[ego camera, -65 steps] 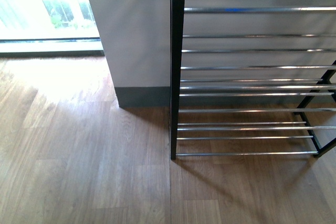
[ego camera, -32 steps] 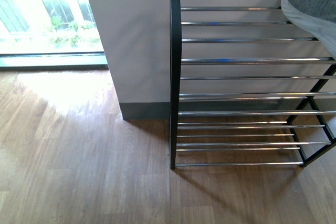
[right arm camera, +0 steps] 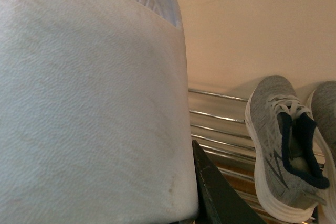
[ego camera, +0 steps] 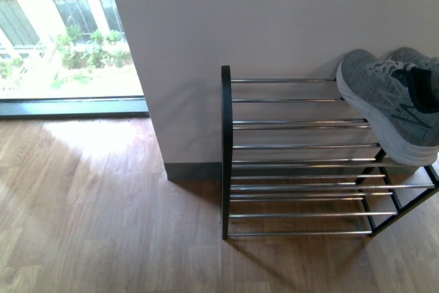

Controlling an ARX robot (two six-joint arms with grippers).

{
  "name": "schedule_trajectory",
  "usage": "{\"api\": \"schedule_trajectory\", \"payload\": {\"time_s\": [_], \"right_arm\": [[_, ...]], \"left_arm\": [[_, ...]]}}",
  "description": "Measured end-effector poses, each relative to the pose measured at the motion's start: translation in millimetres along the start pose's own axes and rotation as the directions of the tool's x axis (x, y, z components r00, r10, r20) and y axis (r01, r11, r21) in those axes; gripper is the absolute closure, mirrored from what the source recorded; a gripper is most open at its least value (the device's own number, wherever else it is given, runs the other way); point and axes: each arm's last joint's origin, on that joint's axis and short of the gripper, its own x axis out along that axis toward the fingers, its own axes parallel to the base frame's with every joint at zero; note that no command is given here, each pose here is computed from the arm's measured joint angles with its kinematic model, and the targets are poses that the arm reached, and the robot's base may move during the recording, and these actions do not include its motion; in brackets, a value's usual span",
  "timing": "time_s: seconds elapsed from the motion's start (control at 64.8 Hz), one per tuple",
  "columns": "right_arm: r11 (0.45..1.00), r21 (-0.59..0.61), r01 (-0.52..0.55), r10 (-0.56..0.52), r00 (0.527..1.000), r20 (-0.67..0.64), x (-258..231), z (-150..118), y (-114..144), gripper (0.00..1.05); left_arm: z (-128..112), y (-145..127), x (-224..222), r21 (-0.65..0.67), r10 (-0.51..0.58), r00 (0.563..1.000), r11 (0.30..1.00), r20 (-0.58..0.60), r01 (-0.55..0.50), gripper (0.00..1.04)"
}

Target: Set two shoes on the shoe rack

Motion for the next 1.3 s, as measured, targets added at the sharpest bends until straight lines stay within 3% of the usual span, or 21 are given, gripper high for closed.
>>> {"api": "schedule_trajectory", "payload": {"time_s": [0.17, 0.293, 0.463, 0.633, 0.834, 1.096, 1.297], "right_arm": [[0.992, -0.119, -0.035, 0.018, 0.99, -0.141, 62.8, -6.7, 32.3, 1.03], [0.972, -0.235, -0.002, -0.05, 0.975, -0.218, 116.5, -21.3, 49.2, 1.03], [0.935, -0.349, 0.063, -0.173, 0.94, -0.294, 172.4, -49.8, 53.3, 1.03], [0.869, -0.464, 0.173, -0.344, 0.885, -0.313, 221.4, -77.7, 39.0, 1.03], [0.778, -0.548, 0.307, -0.514, 0.813, -0.273, 256.8, -92.2, 7.2, 1.03], [0.681, -0.614, 0.4, -0.634, 0.741, -0.221, 283.5, -98.0, -33.0, 1.03], [0.661, -0.633, 0.404, -0.662, 0.711, -0.237, 290.8, -95.9, -42.5, 1.03]], "left_arm": [[0.0, 0.1, 0.0, 0.0, 0.0, 1.0, 1.0, 0.0, 0.0, 1.03], [0.0, 0.1, 0.0, 0.0, 0.001, 1.0, 1.0, 0.0, -0.001, 1.03], [0.0, 0.1, 0.0, 0.0, 0.001, 1.0, 1.0, 0.0, -0.001, 1.03], [0.0, 0.1, 0.0, 0.0, 0.001, 1.0, 1.0, 0.0, -0.001, 1.03], [0.0, 0.1, 0.0, 0.0, 0.001, 1.0, 1.0, 0.0, -0.001, 1.03], [0.0, 0.1, 0.0, 0.0, 0.001, 1.0, 1.0, 0.0, -0.001, 1.03], [0.0, 0.1, 0.0, 0.0, 0.001, 1.0, 1.0, 0.0, -0.001, 1.03]]}}
